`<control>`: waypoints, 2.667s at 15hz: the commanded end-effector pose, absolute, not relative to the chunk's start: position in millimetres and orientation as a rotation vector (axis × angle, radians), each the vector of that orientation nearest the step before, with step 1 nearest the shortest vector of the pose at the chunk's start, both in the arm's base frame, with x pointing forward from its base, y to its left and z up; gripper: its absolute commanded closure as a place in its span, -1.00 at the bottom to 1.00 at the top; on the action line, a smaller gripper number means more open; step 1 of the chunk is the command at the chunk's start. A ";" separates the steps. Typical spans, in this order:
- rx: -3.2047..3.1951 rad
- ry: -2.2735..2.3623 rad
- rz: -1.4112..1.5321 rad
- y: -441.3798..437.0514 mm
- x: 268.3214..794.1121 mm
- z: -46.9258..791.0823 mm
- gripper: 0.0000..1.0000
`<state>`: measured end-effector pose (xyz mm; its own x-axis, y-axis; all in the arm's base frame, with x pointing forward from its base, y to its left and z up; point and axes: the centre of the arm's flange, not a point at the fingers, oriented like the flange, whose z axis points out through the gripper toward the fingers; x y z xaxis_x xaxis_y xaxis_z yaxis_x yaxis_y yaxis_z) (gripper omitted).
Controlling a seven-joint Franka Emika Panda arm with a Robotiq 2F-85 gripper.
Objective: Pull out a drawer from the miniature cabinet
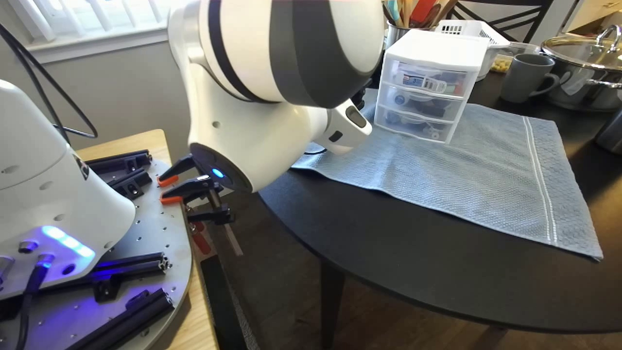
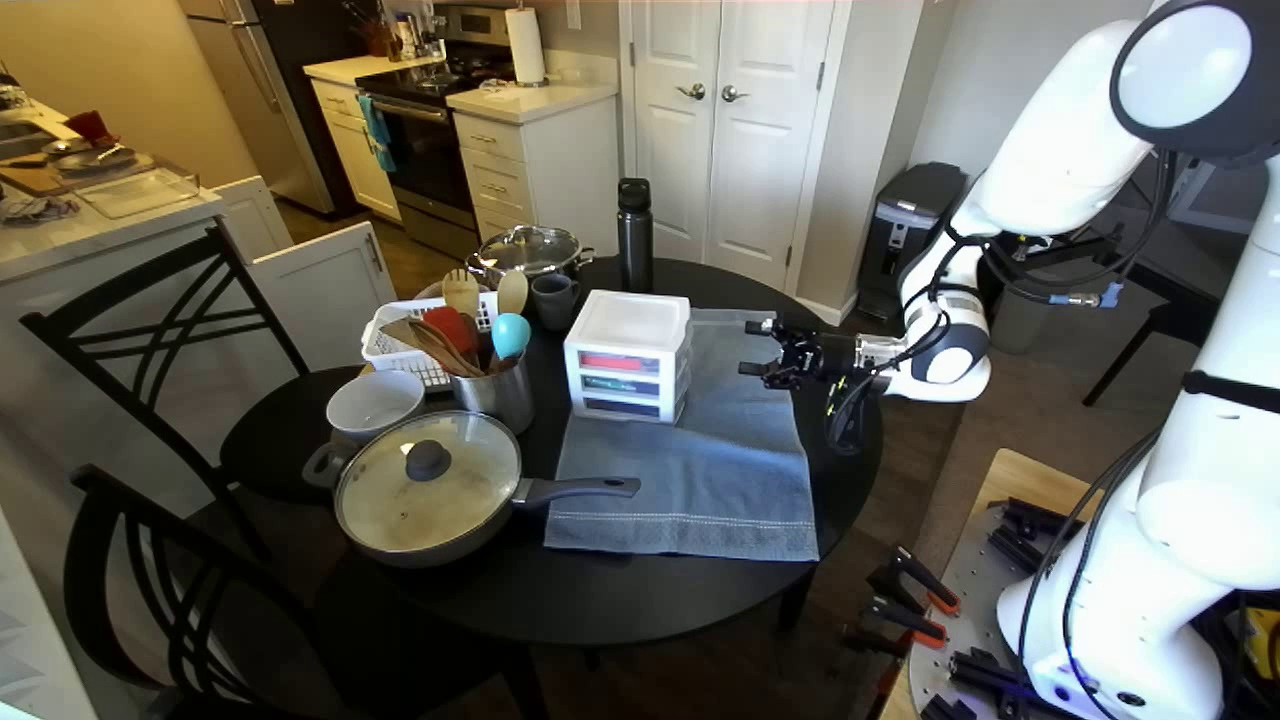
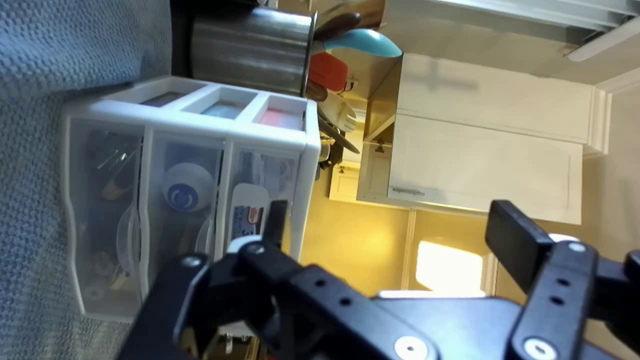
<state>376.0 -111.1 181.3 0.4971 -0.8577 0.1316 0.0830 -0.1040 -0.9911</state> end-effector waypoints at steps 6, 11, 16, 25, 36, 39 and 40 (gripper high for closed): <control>-1.478 0.627 -0.675 -236.2 313.3 88.1 -1.00; -1.498 0.676 -0.704 -242.5 301.3 89.4 -1.00; -1.498 0.660 -0.695 -235.8 305.2 92.4 -1.00; -1.499 0.627 -0.804 -264.1 321.5 155.3 -1.00; -1.401 0.525 -0.844 -231.9 391.7 172.6 -1.00; -1.426 0.532 -0.840 -222.6 401.1 165.6 -1.00; -1.441 0.541 -0.844 -220.5 403.8 163.0 -1.00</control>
